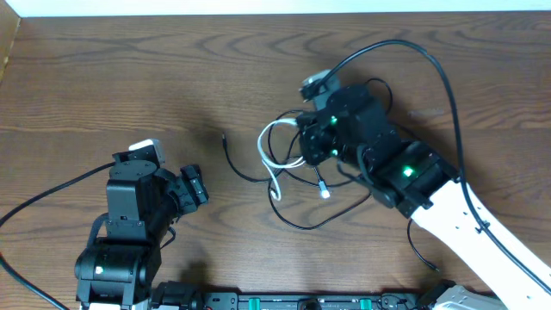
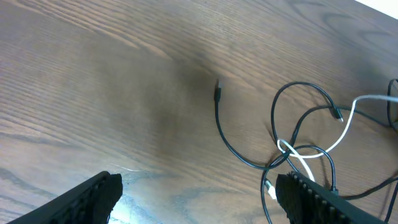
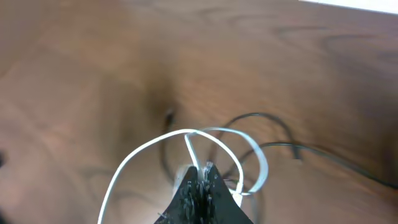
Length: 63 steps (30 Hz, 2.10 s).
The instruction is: Untangle cables
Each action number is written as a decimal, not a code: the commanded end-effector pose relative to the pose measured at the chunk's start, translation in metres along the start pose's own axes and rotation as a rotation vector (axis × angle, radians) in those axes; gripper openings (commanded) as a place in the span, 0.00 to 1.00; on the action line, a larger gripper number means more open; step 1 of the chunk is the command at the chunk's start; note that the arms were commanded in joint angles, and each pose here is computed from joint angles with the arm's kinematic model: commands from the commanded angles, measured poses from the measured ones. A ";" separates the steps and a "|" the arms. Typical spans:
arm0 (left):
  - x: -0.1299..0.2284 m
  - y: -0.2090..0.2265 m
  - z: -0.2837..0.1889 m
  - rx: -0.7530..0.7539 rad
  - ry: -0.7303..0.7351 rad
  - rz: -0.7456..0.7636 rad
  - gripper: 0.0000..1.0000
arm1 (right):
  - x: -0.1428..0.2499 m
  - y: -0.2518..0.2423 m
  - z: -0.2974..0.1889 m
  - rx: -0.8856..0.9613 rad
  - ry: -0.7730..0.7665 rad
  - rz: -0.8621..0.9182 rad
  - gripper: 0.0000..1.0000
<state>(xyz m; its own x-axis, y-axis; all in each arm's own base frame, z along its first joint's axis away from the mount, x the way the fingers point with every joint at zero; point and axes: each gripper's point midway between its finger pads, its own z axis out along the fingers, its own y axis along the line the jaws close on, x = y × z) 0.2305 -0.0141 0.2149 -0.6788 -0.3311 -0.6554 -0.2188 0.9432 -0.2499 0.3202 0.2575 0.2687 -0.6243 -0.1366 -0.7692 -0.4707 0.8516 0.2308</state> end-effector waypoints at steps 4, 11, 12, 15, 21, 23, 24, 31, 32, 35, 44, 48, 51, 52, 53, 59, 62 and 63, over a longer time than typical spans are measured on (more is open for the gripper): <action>-0.005 -0.001 -0.004 0.000 -0.014 0.021 0.85 | -0.041 -0.094 -0.053 0.335 -0.181 0.085 0.01; -0.004 0.000 -0.004 -0.001 -0.011 0.021 0.85 | -0.086 -0.198 -0.183 0.623 -0.491 0.269 0.01; -0.004 0.000 -0.004 -0.001 -0.011 0.021 0.85 | -0.090 -0.207 -0.201 0.657 -0.529 0.286 0.01; -0.004 0.000 -0.004 -0.001 -0.012 0.021 0.85 | -0.098 -0.234 -0.275 0.798 -0.672 0.341 0.01; -0.004 0.000 -0.004 -0.001 -0.012 0.021 0.85 | -0.093 -0.240 -0.331 0.823 -0.748 0.359 0.01; -0.004 0.000 -0.004 -0.001 -0.011 0.021 0.85 | -0.080 -0.235 -0.304 0.724 -0.644 0.380 0.14; -0.004 0.000 -0.004 -0.001 -0.011 0.021 0.85 | -0.075 -0.234 -0.292 0.685 -0.603 0.392 0.26; -0.004 0.000 -0.004 -0.001 -0.010 0.021 0.86 | 0.002 -0.206 -0.142 0.204 -0.004 0.549 0.88; -0.004 0.000 -0.004 -0.001 -0.010 0.021 0.86 | 0.012 -0.201 -0.125 0.153 0.075 0.532 0.88; -0.004 0.000 -0.004 -0.002 -0.008 0.021 0.87 | 0.043 -0.185 -0.080 0.046 0.285 0.473 0.92; -0.003 0.000 -0.003 -0.004 -0.002 0.021 0.91 | 0.129 -0.146 0.020 -0.085 0.744 0.082 0.99; -0.002 0.001 -0.003 -0.006 0.002 0.021 0.93 | 0.161 -0.143 0.048 -0.035 0.878 -0.024 0.99; -0.002 0.001 -0.003 -0.007 0.004 0.022 0.95 | 0.171 -0.135 0.068 -0.038 0.901 -0.081 0.99; -0.001 0.001 -0.003 -0.007 0.005 0.022 0.95 | 0.173 -0.130 0.076 -0.048 0.897 -0.106 0.99; -0.001 0.001 -0.003 -0.008 0.008 0.021 0.96 | 0.173 -0.126 0.083 -0.055 0.887 -0.124 0.99; 0.000 0.002 -0.002 -0.011 0.014 0.022 0.96 | 0.172 -0.102 0.108 -0.086 0.837 -0.208 0.99; 0.002 0.002 0.000 -0.015 0.024 0.022 0.96 | 0.170 -0.092 0.115 -0.096 0.813 -0.232 0.99; 0.002 0.002 0.000 -0.016 0.026 0.022 0.96 | 0.169 -0.090 0.117 -0.093 0.805 -0.228 0.99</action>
<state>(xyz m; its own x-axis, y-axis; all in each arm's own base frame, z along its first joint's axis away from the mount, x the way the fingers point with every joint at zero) 0.2274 -0.0138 0.2082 -0.7066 -0.3117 -0.6353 -0.2149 0.9499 -0.2271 0.3315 0.2103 0.0520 -0.7522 -0.6417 -0.1499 -0.6586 0.7253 0.2003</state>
